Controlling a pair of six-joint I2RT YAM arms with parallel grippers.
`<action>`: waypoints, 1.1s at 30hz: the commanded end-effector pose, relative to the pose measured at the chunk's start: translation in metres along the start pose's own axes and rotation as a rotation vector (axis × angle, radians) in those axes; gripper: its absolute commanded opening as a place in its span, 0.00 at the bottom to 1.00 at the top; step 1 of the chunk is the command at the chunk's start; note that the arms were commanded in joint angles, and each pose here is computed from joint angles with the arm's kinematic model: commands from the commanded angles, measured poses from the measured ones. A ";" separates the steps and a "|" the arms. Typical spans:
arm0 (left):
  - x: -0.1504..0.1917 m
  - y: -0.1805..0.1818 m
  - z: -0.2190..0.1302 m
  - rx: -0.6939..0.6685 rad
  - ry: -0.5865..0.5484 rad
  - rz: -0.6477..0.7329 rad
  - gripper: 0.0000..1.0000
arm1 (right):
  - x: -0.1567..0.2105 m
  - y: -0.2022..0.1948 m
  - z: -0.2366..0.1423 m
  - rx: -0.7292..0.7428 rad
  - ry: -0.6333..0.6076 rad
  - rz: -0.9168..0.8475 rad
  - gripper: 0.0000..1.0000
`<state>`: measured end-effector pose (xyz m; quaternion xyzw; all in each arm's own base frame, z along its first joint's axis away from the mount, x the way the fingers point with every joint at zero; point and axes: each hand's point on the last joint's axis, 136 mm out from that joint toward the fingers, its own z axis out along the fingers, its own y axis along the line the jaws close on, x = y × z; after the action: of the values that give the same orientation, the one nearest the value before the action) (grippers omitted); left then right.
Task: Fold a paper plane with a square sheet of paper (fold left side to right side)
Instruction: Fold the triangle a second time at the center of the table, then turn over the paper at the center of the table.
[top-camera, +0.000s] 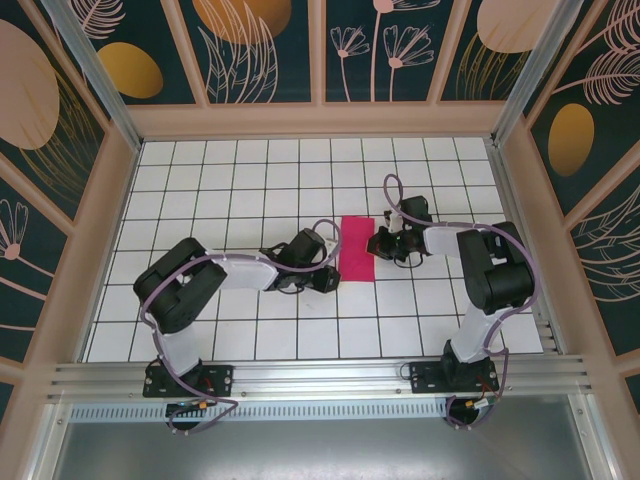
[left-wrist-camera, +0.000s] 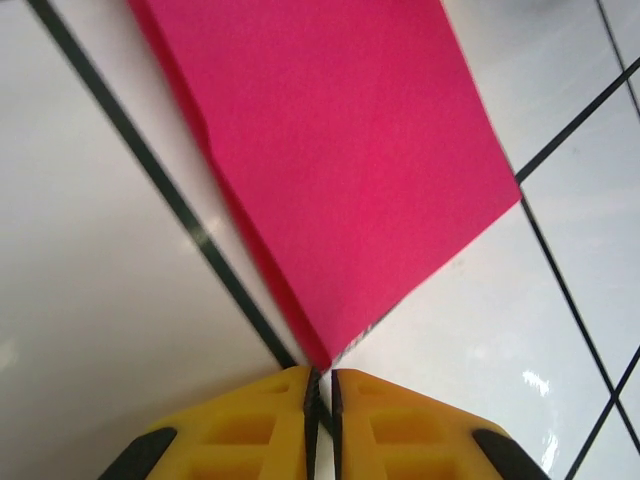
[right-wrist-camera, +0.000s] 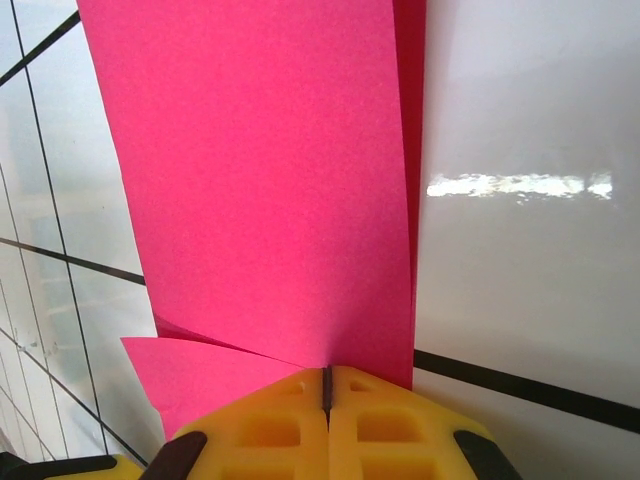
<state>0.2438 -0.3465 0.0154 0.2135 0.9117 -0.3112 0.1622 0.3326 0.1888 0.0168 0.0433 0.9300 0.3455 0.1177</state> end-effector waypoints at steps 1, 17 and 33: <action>0.041 0.022 -0.013 -0.086 0.138 -0.042 0.17 | 0.015 -0.015 0.009 0.029 0.051 0.032 0.02; -0.086 0.004 -0.018 0.087 -0.111 -0.132 0.52 | -0.026 0.026 -0.057 -0.050 -0.161 -0.086 0.60; -0.094 0.005 0.003 0.118 -0.098 -0.142 0.36 | 0.006 0.036 -0.042 -0.205 -0.091 -0.081 0.62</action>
<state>0.3210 -0.3696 0.0470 0.1418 0.8985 -0.3831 0.1606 0.3110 0.1757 0.0662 0.0247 0.8974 0.4035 0.1765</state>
